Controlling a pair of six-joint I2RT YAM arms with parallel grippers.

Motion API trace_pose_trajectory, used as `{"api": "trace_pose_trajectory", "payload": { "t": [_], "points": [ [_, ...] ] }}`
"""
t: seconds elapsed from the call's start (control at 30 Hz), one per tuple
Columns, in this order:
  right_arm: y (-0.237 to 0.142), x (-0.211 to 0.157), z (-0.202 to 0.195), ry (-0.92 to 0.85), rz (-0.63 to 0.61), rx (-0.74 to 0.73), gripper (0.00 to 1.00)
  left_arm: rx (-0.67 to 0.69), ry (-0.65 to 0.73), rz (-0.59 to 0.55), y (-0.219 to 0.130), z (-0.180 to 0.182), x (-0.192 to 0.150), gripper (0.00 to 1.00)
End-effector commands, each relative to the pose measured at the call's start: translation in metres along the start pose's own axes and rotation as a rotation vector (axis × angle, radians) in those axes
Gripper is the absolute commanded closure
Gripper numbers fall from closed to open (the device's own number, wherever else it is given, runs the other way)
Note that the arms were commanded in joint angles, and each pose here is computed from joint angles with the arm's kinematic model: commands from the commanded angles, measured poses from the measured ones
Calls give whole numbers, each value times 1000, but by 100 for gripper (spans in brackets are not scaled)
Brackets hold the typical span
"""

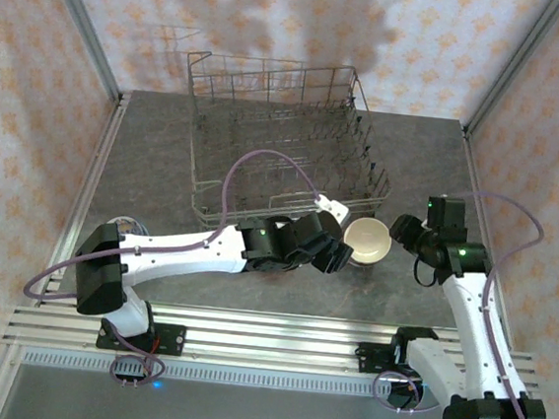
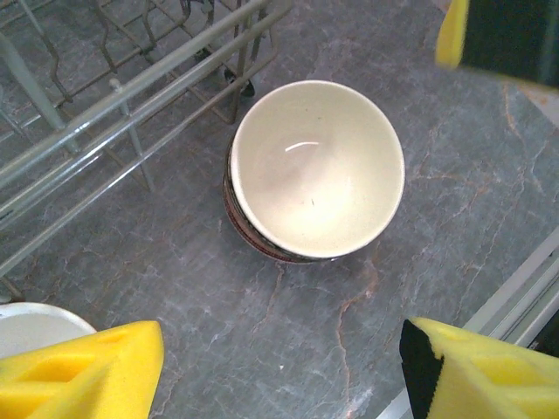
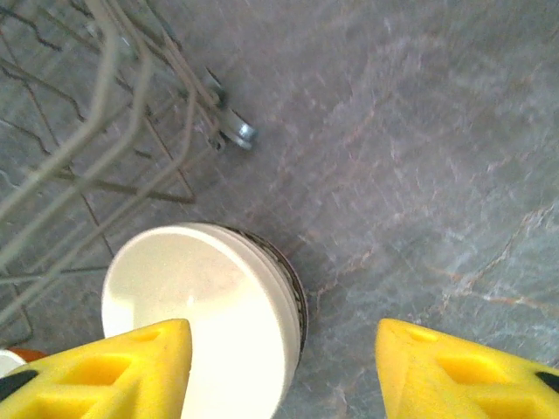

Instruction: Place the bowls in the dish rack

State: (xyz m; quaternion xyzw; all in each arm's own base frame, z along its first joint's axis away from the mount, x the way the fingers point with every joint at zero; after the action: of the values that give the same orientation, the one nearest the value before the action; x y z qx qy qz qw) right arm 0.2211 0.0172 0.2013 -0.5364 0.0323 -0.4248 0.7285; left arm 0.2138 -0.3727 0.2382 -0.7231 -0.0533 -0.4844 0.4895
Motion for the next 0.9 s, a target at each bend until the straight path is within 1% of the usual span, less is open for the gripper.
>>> {"api": "trace_pose_trajectory", "payload": {
  "t": [0.0, 0.07, 0.17, 0.3, 0.47, 0.57, 0.67, 0.87],
  "points": [
    [11, -8, -3, 27, 44, -10, 45, 32, -33, -72, -12, 4, 20, 26],
    [20, -11, -5, 17, 59, -22, 48, 55, -37, -85, -16, 10, 21, 26],
    [31, -10, -7, -14, 67, -61, 56, 83, -45, -95, -21, 19, 19, 25],
    [40, -11, -1, -40, 107, -55, 58, 111, -53, -97, -25, 28, 16, 24],
    [48, -11, -4, -82, 128, -102, 65, 153, -35, -103, -32, 38, 16, 23],
    [54, -12, -6, -97, 131, -114, 65, 209, -17, -117, -42, 51, 22, 22],
    [59, -14, -3, -108, 163, -105, 65, 242, -19, -137, -52, 64, 26, 20],
    [62, -13, 9, -144, 169, -75, 59, 267, -53, -166, -61, 81, 26, 19]
  ]
}}
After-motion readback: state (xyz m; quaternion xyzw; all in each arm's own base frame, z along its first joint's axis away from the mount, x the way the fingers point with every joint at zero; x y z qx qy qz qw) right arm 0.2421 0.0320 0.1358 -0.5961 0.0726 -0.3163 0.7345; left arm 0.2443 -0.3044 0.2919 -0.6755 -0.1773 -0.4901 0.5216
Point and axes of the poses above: each hand's point on the last joint's axis, 136 mm out from that joint toward the fingers, its own y axis out along the fingers, its own z axis along the line the jaws close on, x = y × z, the point moved 4 cm from there along -y, back along the fingers, and after that the axes turned 12 degrees about y, right-handed, at the moved point
